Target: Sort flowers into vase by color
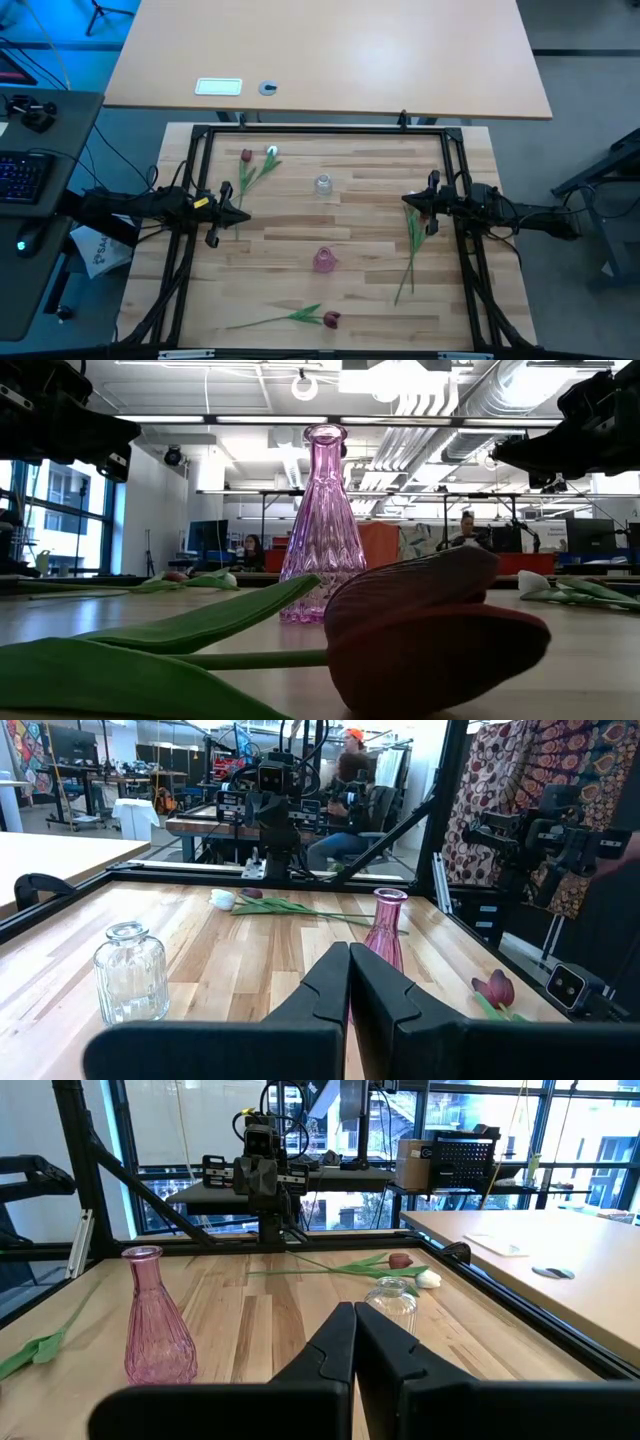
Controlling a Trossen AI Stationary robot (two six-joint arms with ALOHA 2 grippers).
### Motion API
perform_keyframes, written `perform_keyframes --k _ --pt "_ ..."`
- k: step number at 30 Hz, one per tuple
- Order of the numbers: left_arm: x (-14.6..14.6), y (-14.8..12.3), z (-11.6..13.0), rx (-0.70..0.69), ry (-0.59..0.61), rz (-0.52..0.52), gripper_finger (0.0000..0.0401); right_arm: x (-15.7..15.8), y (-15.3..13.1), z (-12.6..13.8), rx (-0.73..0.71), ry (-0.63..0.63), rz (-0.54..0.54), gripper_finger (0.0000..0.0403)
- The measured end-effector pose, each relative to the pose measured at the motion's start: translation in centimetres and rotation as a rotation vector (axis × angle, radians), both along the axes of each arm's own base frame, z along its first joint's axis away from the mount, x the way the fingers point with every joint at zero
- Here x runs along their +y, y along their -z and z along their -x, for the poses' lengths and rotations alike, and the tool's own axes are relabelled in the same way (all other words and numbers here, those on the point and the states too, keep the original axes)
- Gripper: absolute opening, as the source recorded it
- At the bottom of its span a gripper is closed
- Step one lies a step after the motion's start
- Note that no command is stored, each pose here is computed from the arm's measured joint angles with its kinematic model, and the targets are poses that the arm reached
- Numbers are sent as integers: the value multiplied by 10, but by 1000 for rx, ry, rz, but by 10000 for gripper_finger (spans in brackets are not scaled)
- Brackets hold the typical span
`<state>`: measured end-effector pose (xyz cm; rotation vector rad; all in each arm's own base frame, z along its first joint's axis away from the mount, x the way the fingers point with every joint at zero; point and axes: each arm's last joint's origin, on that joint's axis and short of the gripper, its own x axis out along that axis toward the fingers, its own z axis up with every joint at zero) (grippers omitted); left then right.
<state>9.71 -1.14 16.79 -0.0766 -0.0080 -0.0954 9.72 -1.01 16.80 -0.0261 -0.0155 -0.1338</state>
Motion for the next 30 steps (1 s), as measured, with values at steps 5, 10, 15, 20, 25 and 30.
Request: perform_keyframes --k 5,10,15,20,25,30 --pt "0 0 0 0 0 0 0 0 0 0 -2 1 0 0" --pt "0 0 0 0 0 0 0 1 -14 1 -171 -58 -231 0" --pt "0 0 0 0 0 0 0 0 -41 10 -534 -188 -840 0" --pt "0 0 0 0 0 0 0 -2 -48 14 -667 -168 -907 0" --pt "0 0 0 0 0 0 0 2 -65 15 -814 -233 -908 0" --pt "0 0 0 1 0 0 0 8 -96 -14 -723 -88 -836 0"
